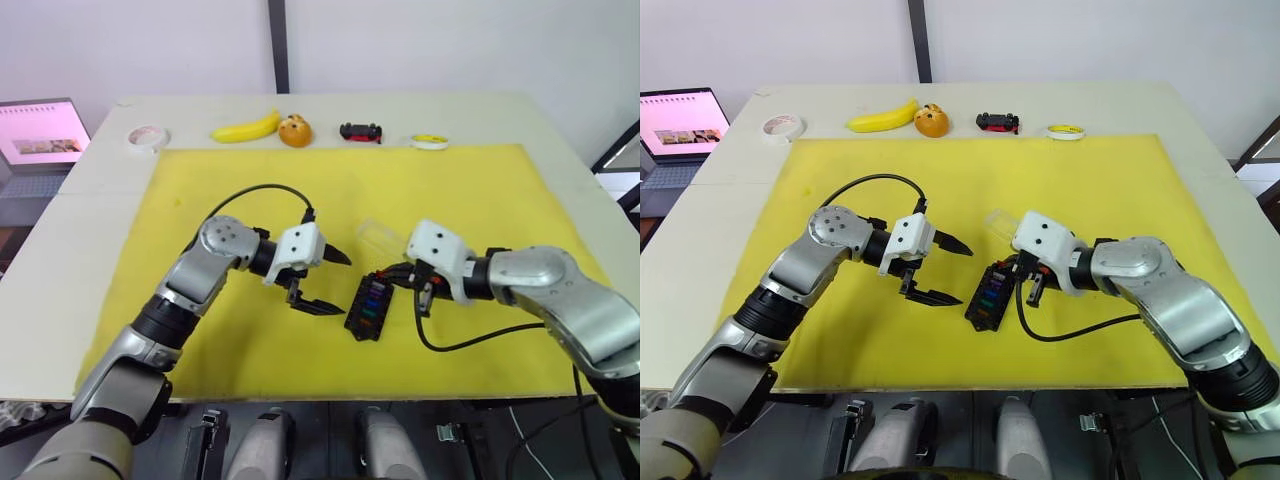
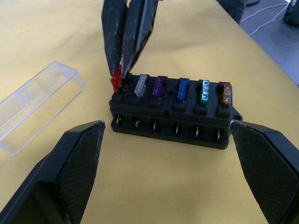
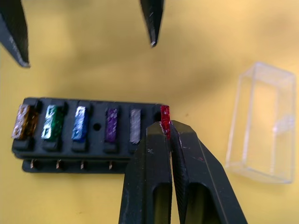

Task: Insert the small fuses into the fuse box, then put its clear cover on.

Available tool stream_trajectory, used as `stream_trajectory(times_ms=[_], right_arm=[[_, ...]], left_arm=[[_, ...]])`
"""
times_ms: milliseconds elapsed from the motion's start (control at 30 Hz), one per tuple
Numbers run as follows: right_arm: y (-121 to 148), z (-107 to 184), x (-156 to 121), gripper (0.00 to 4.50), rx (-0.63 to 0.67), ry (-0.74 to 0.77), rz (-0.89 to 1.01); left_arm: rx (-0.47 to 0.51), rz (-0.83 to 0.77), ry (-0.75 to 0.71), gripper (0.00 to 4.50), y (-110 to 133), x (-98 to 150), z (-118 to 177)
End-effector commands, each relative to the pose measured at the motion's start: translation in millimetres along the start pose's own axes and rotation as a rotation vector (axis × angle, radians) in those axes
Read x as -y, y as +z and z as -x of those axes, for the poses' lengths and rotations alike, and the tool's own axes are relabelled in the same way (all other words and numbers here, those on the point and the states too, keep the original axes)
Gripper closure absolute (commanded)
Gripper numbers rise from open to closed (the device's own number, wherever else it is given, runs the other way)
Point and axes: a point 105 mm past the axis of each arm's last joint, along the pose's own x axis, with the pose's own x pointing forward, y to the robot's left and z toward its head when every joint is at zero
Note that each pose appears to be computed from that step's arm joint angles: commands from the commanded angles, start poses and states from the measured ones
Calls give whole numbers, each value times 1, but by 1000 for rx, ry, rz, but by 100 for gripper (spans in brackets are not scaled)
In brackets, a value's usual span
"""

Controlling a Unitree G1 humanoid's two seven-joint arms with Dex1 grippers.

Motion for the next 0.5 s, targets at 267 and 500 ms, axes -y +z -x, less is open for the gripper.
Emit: stream_trajectory(times_ms=[267, 500], right_arm=[[14, 7, 1, 450, 42, -6, 35], [10, 3, 0, 450, 37, -3, 29]], left_arm=[[22, -49, 18, 2, 13, -2, 0], [19, -48, 25, 2, 13, -3, 0]])
